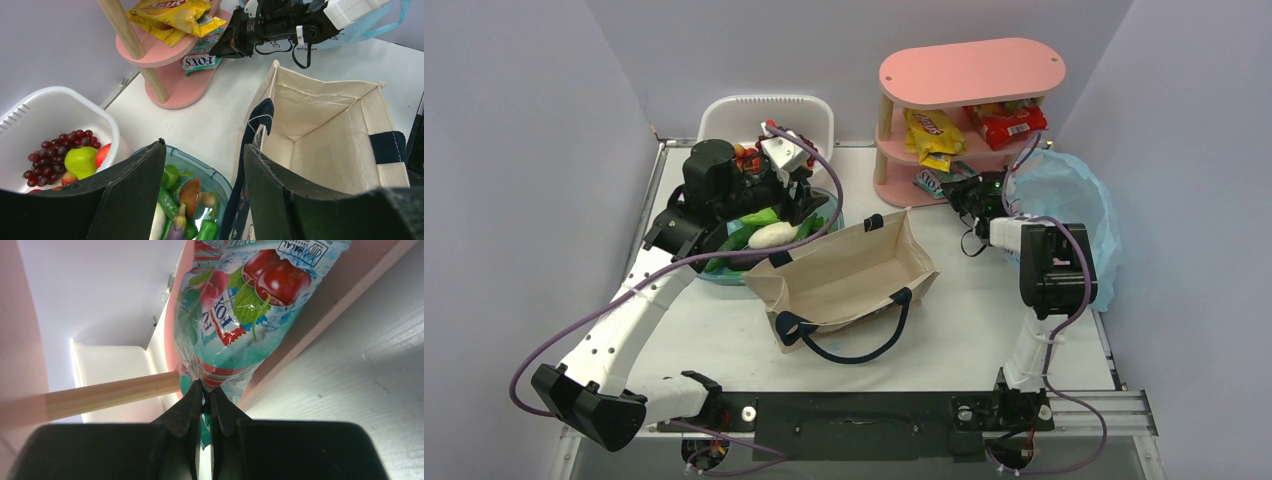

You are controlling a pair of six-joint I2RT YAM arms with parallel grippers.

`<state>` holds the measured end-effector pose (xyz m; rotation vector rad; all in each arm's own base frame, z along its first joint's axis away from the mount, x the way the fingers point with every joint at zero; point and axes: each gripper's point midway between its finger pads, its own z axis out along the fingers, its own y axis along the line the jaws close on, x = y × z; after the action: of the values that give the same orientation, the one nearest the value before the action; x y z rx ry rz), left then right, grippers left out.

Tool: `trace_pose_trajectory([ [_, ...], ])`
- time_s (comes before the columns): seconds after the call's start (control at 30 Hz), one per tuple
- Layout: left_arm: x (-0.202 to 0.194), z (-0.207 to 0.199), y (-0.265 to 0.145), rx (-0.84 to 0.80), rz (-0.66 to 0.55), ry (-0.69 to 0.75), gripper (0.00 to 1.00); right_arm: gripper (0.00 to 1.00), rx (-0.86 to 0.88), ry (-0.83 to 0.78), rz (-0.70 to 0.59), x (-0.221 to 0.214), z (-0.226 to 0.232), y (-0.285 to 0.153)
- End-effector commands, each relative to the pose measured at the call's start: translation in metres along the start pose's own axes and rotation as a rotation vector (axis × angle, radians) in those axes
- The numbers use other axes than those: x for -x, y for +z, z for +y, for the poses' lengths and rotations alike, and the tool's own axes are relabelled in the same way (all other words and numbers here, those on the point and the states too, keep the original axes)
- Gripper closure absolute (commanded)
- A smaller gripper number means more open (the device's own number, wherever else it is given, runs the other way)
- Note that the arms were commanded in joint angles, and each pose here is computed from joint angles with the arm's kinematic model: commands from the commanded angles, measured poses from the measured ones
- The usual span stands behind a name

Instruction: Untie the knot of the grocery bags and take out the mixed food

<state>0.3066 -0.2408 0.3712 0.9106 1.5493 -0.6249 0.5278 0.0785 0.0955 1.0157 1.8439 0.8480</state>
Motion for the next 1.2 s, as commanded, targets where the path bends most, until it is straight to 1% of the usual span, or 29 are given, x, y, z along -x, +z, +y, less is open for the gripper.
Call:
trace_pose_trajectory([
  [0.0,0.016,0.003,-0.009,0.026,-0.027,0.034,0.44,0.98,0.098,0.017,-0.091,0.024,0.039,0.011],
  [0.07,0.015,0.003,-0.010,0.027,-0.022,0.040,0.44,0.85,0.083,0.029,-0.085,0.020,0.035,0.015],
  [0.1,0.014,0.003,-0.010,0.026,-0.016,0.042,0.44,0.72,0.078,0.036,-0.081,0.018,0.034,0.016],
  [0.13,0.014,0.003,-0.011,0.029,-0.015,0.044,0.44,0.66,0.084,0.036,-0.077,0.015,0.036,0.016],
  [0.17,0.013,0.003,-0.012,0.029,-0.011,0.044,0.44,0.57,0.087,0.041,-0.076,0.014,0.037,0.016],
  [0.23,0.012,0.002,-0.013,0.027,-0.009,0.045,0.44,0.51,0.103,0.034,-0.074,0.012,0.042,0.013],
  [0.37,0.010,0.000,-0.013,0.016,-0.008,0.049,0.44,0.42,0.142,0.005,-0.054,0.007,0.054,-0.001],
  [0.5,0.007,-0.003,-0.014,0.007,-0.018,0.060,0.44,0.36,0.165,-0.014,-0.042,0.001,0.061,-0.027],
  [0.63,0.000,-0.009,-0.015,-0.015,-0.024,0.057,0.44,0.29,0.180,-0.043,-0.034,-0.004,0.061,-0.053],
  [0.73,-0.001,-0.012,-0.017,-0.023,-0.031,0.057,0.44,0.20,0.180,-0.067,-0.027,-0.009,0.058,-0.076],
  [0.77,-0.003,-0.013,-0.017,-0.024,-0.029,0.056,0.43,0.19,0.167,-0.069,-0.014,-0.014,0.051,-0.080],
  [0.8,-0.002,-0.014,-0.019,-0.024,-0.033,0.058,0.44,0.17,0.185,-0.083,-0.017,-0.013,0.056,-0.091],
  [0.83,-0.003,-0.014,-0.020,-0.023,-0.033,0.059,0.44,0.16,0.173,-0.092,0.004,-0.021,0.047,-0.096],
  [0.87,-0.004,-0.015,-0.020,-0.023,-0.031,0.059,0.44,0.15,0.194,-0.125,-0.002,-0.021,0.052,-0.107],
  [0.9,-0.005,-0.015,-0.021,-0.022,-0.029,0.059,0.44,0.15,0.196,-0.147,0.021,-0.029,0.048,-0.114],
  [0.93,-0.007,-0.016,-0.022,-0.022,-0.024,0.060,0.43,0.14,0.208,-0.207,0.026,-0.030,0.051,-0.124],
  [0.97,-0.010,-0.017,-0.023,-0.024,-0.020,0.059,0.43,0.14,0.214,-0.240,0.063,-0.038,0.053,-0.136],
  [1.07,-0.013,-0.020,-0.026,-0.030,-0.012,0.059,0.43,0.11,0.263,-0.454,0.118,-0.048,0.063,-0.163],
  [1.1,-0.015,-0.022,-0.027,-0.036,-0.012,0.058,0.43,0.10,0.268,-0.503,0.125,-0.047,0.069,-0.178],
  [1.13,-0.016,-0.023,-0.027,-0.040,-0.010,0.056,0.43,0.08,0.273,-0.595,0.129,-0.046,0.069,-0.184],
  [1.17,-0.017,-0.024,-0.027,-0.045,-0.009,0.054,0.43,0.07,0.258,-0.634,0.151,-0.045,0.073,-0.198],
])
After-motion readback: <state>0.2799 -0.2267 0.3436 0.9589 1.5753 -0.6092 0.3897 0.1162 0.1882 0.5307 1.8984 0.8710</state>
